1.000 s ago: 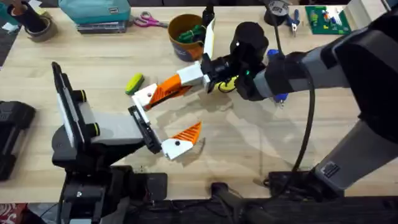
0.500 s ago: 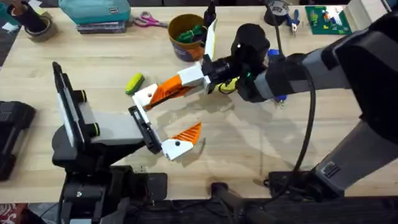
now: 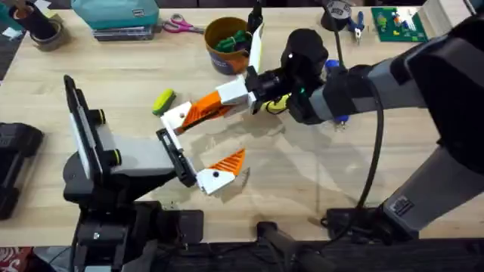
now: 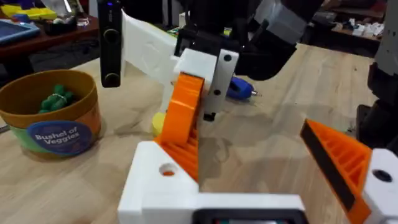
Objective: Pick up the gripper from the table and insert it into the empty holder that is missing its gripper. Then pick up a screw, insert it into the mounting hole, and use the screwdriver to tighten it. Finally, clean up the table by picking up the vegetable and placing it into the bucket.
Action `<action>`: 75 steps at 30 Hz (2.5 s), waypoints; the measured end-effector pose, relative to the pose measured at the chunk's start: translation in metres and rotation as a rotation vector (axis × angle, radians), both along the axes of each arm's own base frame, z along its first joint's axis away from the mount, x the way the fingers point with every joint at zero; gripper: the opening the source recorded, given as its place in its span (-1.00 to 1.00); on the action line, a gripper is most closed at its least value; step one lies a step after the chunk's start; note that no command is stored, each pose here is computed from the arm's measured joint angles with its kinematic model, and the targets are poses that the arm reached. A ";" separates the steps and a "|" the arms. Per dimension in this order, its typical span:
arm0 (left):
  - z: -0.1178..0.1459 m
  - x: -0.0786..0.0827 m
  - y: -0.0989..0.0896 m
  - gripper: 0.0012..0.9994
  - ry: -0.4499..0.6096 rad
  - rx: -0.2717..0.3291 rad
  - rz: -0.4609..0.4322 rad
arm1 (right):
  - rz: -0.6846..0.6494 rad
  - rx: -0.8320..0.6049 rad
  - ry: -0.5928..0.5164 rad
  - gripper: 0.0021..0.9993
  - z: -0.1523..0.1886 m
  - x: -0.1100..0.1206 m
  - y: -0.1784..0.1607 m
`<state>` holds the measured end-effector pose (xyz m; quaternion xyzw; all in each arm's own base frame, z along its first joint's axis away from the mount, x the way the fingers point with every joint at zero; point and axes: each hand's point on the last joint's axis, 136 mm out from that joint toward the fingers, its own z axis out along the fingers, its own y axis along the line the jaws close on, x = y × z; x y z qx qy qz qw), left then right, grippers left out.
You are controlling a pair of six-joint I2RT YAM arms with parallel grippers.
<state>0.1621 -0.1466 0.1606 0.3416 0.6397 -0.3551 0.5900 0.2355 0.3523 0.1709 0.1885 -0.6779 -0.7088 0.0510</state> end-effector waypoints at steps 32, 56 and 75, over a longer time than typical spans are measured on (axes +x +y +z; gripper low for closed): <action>0.000 -0.002 -0.002 0.97 0.001 -0.002 -0.016 | -0.213 -0.086 0.007 0.99 0.047 0.030 -0.066; 0.000 -0.002 -0.002 0.97 0.001 -0.002 -0.017 | -0.616 -1.026 -0.475 0.99 0.093 0.010 -0.242; 0.000 -0.002 -0.002 0.97 0.001 -0.002 -0.017 | -0.508 -1.217 -0.717 0.99 0.089 -0.004 -0.231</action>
